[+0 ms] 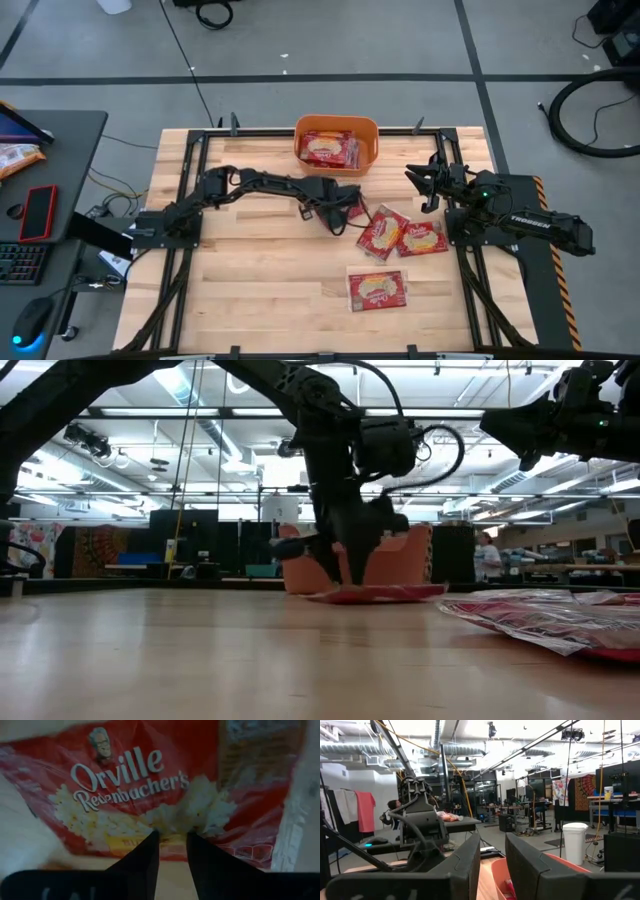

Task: Sort popcorn bags into baskets
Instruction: Put the red popcorn bag into the orange bin

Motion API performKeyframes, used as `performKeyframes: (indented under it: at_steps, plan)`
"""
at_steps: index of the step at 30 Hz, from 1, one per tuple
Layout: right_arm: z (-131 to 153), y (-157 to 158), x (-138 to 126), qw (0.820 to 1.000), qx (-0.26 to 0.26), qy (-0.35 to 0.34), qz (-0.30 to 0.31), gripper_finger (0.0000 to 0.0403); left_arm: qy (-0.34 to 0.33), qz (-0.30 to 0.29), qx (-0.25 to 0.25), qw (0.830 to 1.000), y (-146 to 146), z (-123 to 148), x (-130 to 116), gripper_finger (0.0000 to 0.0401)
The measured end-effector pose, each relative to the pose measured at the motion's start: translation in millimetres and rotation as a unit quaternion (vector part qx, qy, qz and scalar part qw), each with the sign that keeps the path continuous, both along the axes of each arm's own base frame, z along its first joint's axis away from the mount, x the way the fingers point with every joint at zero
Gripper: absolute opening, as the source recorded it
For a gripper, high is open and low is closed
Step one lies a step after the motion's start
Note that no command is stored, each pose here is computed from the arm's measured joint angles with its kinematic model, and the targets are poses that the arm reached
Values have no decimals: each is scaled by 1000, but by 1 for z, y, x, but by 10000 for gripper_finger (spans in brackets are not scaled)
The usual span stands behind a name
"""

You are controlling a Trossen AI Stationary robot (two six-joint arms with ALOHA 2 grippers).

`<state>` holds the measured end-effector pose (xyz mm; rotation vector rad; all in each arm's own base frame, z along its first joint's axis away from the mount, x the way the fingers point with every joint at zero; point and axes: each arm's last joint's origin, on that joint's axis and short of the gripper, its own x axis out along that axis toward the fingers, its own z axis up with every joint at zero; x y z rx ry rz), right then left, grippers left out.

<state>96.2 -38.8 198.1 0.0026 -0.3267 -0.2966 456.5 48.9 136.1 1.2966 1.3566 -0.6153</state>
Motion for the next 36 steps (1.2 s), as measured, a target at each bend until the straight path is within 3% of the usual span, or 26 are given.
performKeyframes:
  at_steps: [3, 8, 12, 15, 19, 20, 22, 24, 27, 31, 36]
  plan:
    - [0, 0, 0, 1000, 0, 0, 0, 96, -12, 37, 12, 999, 0, 6, 1, 105]
    - [0, 0, 0, 1000, 0, 0, 0, 96, -104, 129, -71, 984, -14, 43, 5, 105]
    - [0, 0, 0, 1000, 0, 0, 0, 96, -165, 193, -150, 955, -29, 63, 6, 105]
    - [0, 0, 0, 1000, 0, 0, 0, 96, -228, 291, -200, 908, -36, 67, 13, 105]
    - [0, 0, 0, 1000, 0, 0, 0, 96, -299, 453, -258, 800, -35, 57, 22, 112]
    - [0, 0, 0, 1000, 0, 0, 0, 96, -304, 480, -265, 779, -35, 52, 23, 116]
    - [0, 0, 0, 1000, 0, 0, 0, 96, -312, 512, -278, 750, -34, 47, 26, 129]
    - [0, 0, 0, 1000, 0, 0, 0, 96, -327, 523, -283, 735, -36, 44, 29, 148]
    - [0, 0, 0, 1000, 0, 0, 0, 96, -338, 523, -260, 738, -44, 37, 31, 180]
    - [0, 0, 0, 1000, 0, 0, 0, 96, -348, 501, -209, 765, -55, 28, 32, 216]
    - [0, 0, 0, 1000, 0, 0, 0, 96, -344, 486, -143, 790, -65, 8, 30, 218]
